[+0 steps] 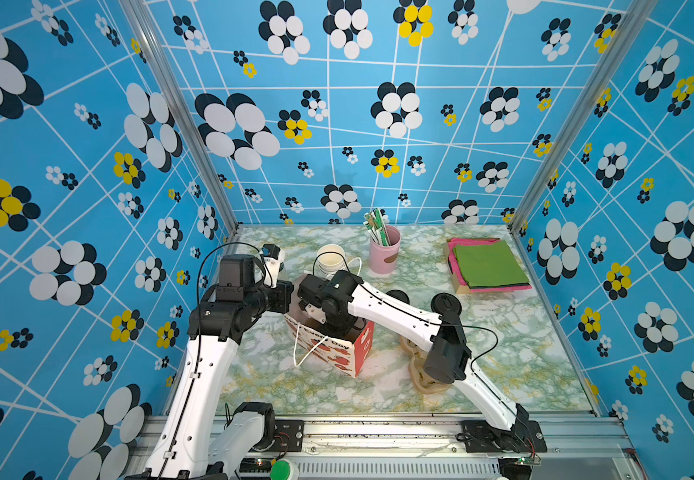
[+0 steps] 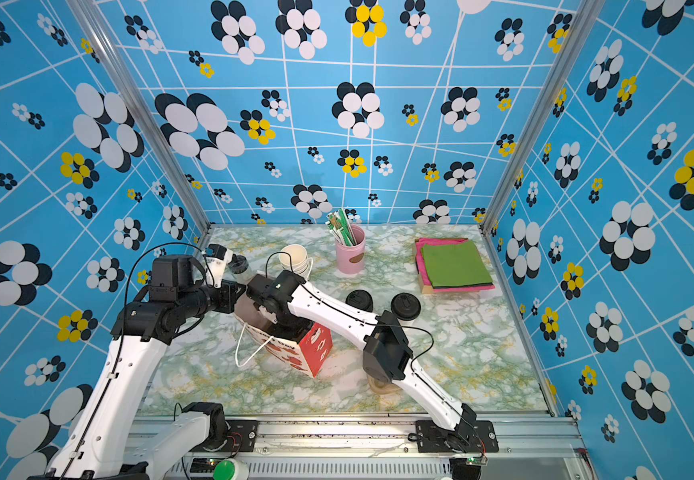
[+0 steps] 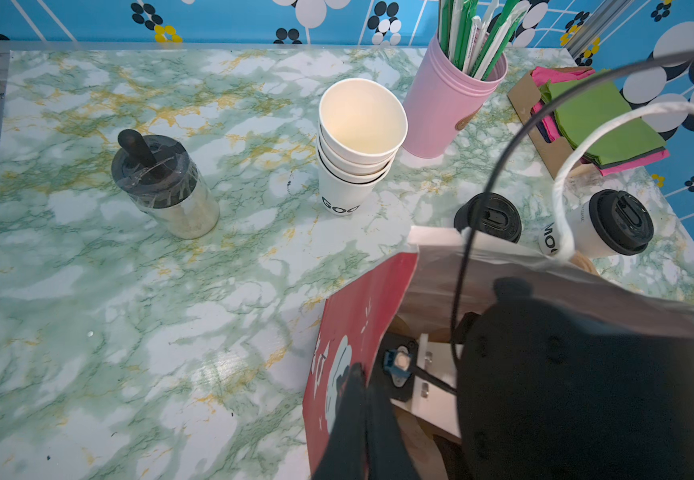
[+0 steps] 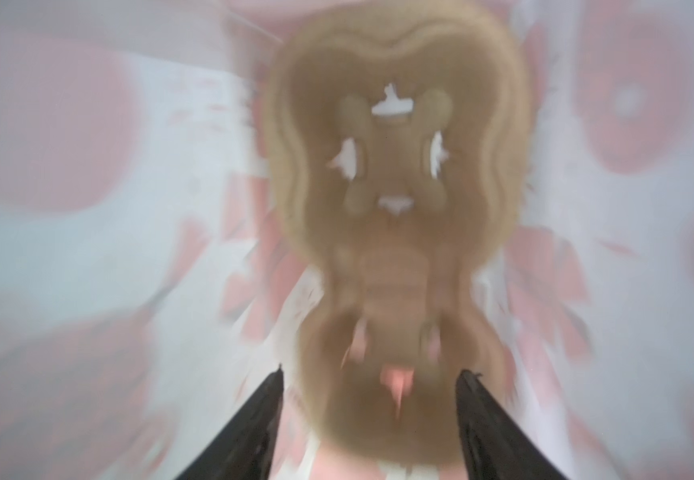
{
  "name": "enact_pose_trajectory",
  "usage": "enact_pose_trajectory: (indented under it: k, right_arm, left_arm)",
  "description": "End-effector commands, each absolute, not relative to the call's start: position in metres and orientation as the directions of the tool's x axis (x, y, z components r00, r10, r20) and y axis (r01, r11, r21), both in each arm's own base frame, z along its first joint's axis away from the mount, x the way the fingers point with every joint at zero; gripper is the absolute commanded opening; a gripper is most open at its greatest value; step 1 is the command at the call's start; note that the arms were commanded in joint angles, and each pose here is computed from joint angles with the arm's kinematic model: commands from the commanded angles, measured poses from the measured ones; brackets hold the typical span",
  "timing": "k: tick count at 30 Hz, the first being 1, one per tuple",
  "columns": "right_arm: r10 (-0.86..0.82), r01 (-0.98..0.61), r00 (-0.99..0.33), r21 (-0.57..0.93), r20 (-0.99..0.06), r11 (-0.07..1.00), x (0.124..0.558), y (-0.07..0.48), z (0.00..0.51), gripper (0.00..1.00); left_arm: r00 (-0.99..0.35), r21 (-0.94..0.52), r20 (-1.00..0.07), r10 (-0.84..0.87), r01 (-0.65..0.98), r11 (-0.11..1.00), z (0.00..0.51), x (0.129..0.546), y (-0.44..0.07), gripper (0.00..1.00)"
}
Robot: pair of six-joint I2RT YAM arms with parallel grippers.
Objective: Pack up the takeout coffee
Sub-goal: 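Push the tan carrier down to the bag bottom with the right gripper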
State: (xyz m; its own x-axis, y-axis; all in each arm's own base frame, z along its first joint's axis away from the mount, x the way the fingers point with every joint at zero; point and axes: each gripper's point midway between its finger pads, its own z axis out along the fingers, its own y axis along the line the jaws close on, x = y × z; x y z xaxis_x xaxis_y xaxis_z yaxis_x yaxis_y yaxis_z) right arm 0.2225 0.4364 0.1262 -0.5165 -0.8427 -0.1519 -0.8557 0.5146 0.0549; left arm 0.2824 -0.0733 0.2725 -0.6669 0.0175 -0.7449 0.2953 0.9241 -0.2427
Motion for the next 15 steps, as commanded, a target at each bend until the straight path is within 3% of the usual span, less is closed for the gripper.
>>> enact_pose_trajectory:
  k: [1,15]
  right_arm:
    - [-0.826,-0.869,-0.487,0.069,-0.284,0.489,0.221,0.440,0.181,0.74]
    - [-0.766,-0.874,-0.432,0.013,-0.477,0.485,0.225,0.442,0.257,0.99]
  left_arm:
    - [-0.674,-0.230,-0.739,0.025,0.286,0.930,0.267,0.281,-0.069,0.00]
    - [-0.682,-0.233,-0.731,0.024,0.282,0.931,0.262,0.280,-0.069,0.00]
